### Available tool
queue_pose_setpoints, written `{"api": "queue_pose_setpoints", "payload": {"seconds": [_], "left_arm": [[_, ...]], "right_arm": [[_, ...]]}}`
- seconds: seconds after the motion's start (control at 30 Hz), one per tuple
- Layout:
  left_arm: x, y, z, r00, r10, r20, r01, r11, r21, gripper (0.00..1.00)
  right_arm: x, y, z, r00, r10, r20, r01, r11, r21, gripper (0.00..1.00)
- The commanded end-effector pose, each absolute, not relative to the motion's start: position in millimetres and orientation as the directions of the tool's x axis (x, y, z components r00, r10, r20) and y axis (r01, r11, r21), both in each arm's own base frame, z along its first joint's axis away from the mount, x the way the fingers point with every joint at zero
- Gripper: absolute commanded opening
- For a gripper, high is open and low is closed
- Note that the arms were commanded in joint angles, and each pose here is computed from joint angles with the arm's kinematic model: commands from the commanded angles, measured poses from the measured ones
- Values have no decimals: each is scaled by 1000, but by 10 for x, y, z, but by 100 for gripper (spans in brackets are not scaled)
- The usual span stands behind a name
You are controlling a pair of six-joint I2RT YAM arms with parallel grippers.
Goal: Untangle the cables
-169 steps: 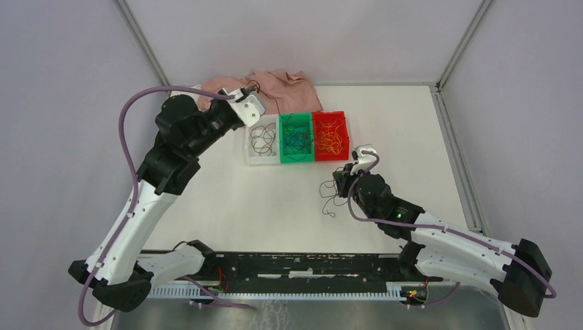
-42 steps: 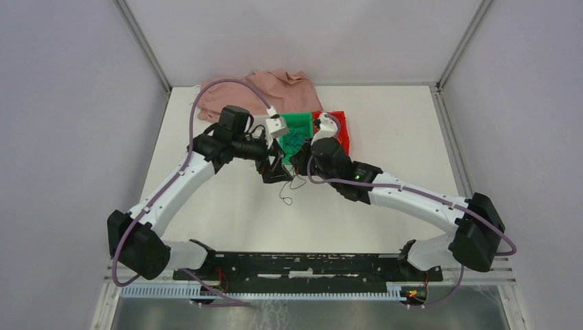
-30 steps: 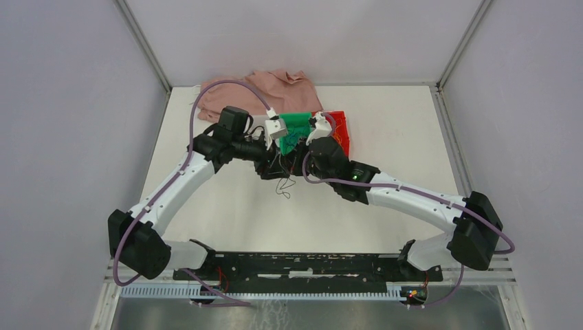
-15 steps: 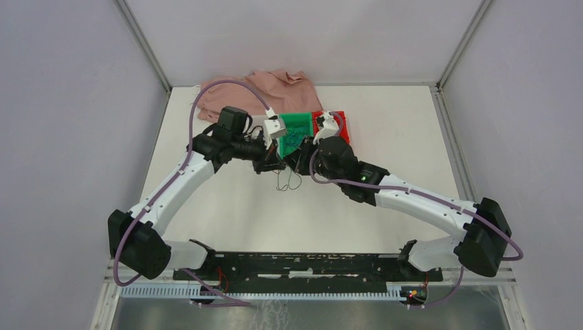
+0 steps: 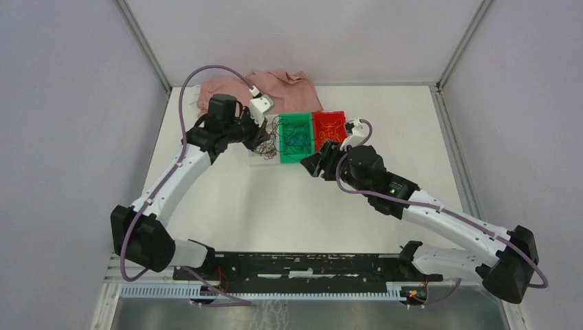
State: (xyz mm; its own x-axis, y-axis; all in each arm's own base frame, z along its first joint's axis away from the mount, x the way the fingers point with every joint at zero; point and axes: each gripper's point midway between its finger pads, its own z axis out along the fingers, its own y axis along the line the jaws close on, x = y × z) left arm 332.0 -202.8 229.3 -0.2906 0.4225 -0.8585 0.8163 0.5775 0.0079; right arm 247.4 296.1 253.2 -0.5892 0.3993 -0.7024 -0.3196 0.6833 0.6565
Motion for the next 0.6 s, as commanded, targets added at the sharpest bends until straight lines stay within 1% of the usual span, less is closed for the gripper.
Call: {"api": "queue_pose_setpoints", "payload": {"seconds": [0.0, 0.13, 0.4, 0.57], "left_arm": [[3837, -1792, 2383, -234, 432, -871, 699, 698, 158, 3], [4114, -1663, 2135, -245, 490, -836, 652, 722, 232, 3], [4606, -1571, 1784, -227, 538, -812, 574, 747, 336, 3], [4850, -1422, 1487, -238, 633, -736, 533, 719, 446, 3]], "right_arm": [[2499, 2754, 2565, -547, 405, -733, -306, 718, 625, 63], [2503, 2629, 2565, -522, 398, -754, -297, 744, 598, 61], [2483, 2443, 2540, -494, 392, -776, -281, 773, 569, 58], [2478, 2352, 2499, -487, 382, -785, -268, 791, 550, 58]]}}
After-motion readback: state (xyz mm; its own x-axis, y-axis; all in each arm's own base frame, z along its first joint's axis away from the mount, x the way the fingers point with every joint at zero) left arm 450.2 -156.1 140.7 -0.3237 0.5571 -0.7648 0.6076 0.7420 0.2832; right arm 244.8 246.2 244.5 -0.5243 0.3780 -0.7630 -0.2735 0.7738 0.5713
